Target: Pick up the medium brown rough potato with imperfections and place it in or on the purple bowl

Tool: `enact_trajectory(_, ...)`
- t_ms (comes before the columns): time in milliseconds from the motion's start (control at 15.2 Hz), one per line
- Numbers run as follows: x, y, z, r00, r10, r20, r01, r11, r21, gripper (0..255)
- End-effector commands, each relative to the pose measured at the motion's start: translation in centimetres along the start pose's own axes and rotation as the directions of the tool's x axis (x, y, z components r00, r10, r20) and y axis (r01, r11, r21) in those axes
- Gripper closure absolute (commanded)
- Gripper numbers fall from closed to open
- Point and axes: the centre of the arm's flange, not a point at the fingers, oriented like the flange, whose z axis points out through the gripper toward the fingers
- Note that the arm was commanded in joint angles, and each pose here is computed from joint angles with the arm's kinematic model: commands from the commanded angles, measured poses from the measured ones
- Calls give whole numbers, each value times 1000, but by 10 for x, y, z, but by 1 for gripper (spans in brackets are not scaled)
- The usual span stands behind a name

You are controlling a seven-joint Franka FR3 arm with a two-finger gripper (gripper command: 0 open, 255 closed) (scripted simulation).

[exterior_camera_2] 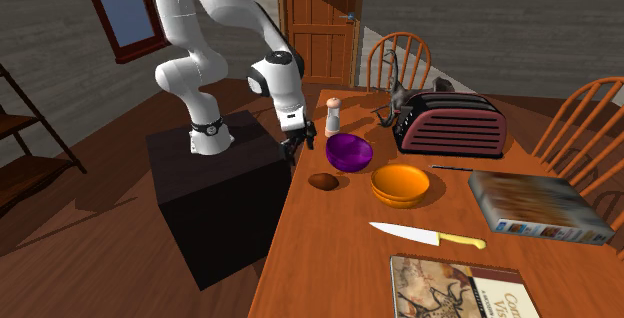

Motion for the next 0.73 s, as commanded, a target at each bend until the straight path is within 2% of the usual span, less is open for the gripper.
enact_trajectory(0, 11, -6, 23, 1000, -22, -9, 22, 1000, 8, 0)
enact_trajectory(396, 43, -31, 88, 995, -89, -33, 90, 995, 31, 0)
enact_trajectory(660, 44, -32, 106, 995, -91, -33, 92, 995, 32, 0)
